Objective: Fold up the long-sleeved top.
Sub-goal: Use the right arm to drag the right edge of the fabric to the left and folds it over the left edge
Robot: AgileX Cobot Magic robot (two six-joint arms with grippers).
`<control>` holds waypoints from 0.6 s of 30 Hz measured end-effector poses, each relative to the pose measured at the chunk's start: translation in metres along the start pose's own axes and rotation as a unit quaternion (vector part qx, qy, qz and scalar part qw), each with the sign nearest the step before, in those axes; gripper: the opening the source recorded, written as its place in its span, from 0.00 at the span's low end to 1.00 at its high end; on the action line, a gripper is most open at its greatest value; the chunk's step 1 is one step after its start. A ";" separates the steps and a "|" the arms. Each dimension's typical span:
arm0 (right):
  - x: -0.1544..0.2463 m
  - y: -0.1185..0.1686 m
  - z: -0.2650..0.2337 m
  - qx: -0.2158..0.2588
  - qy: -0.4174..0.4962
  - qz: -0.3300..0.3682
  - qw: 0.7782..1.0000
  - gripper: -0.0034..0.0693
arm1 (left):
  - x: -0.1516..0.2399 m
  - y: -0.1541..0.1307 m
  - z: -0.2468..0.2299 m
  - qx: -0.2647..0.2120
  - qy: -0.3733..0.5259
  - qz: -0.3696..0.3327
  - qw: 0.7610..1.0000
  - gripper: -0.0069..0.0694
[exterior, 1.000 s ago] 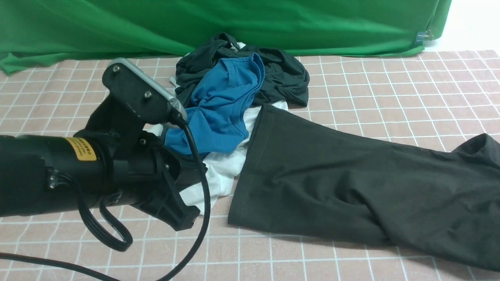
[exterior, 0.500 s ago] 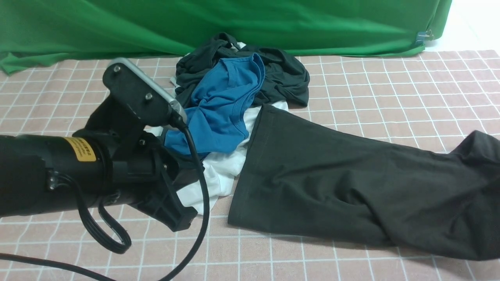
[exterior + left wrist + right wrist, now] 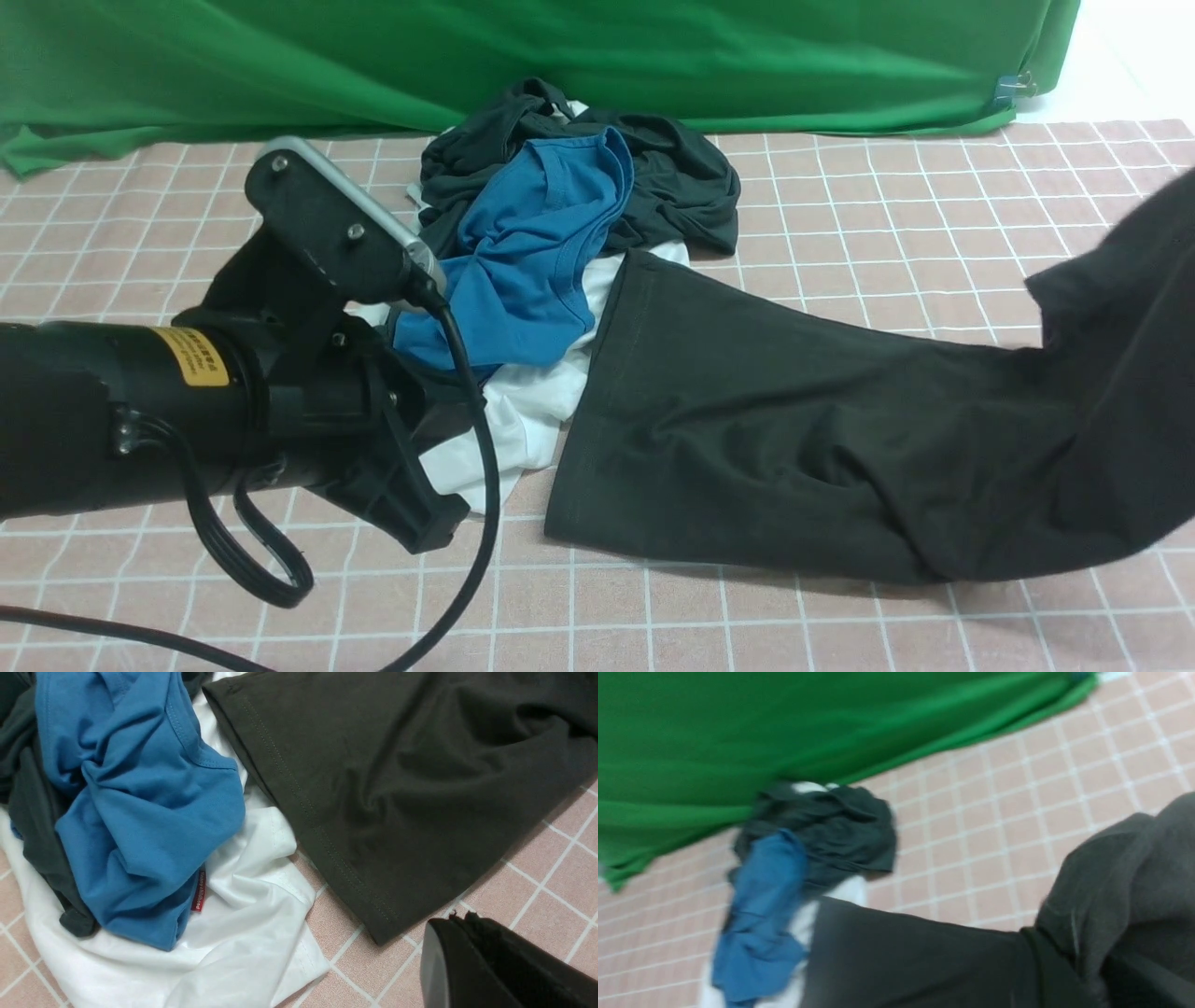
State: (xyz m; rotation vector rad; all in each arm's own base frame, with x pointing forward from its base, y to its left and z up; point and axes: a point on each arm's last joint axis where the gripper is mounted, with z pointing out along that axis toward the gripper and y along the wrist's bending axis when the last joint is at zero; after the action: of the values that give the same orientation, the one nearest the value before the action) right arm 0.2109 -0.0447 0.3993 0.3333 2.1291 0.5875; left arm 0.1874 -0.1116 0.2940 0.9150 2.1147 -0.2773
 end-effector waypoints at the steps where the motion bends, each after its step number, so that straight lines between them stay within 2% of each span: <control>1: 0.000 0.001 0.000 -0.007 -0.002 0.002 1.000 0.18 | 0.000 0.000 0.000 0.000 0.000 0.000 1.000 0.11; 8: 0.003 0.021 0.012 -0.069 0.010 -0.015 0.997 0.18 | 0.000 0.000 0.000 -0.001 0.000 0.002 1.000 0.11; 12: 0.008 0.037 0.042 -0.102 0.042 -0.027 0.994 0.18 | 0.000 0.000 0.000 0.000 0.001 0.002 1.000 0.11; 18: 0.020 0.061 0.085 -0.127 0.062 -0.041 0.989 0.18 | 0.002 0.002 -0.002 -0.011 0.010 0.012 1.000 0.11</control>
State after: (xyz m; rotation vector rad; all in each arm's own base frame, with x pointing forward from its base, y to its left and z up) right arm 0.2698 0.0403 0.3745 0.0678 2.1429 0.8402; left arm 0.1865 -0.1084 0.2940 0.9334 2.1193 -0.2330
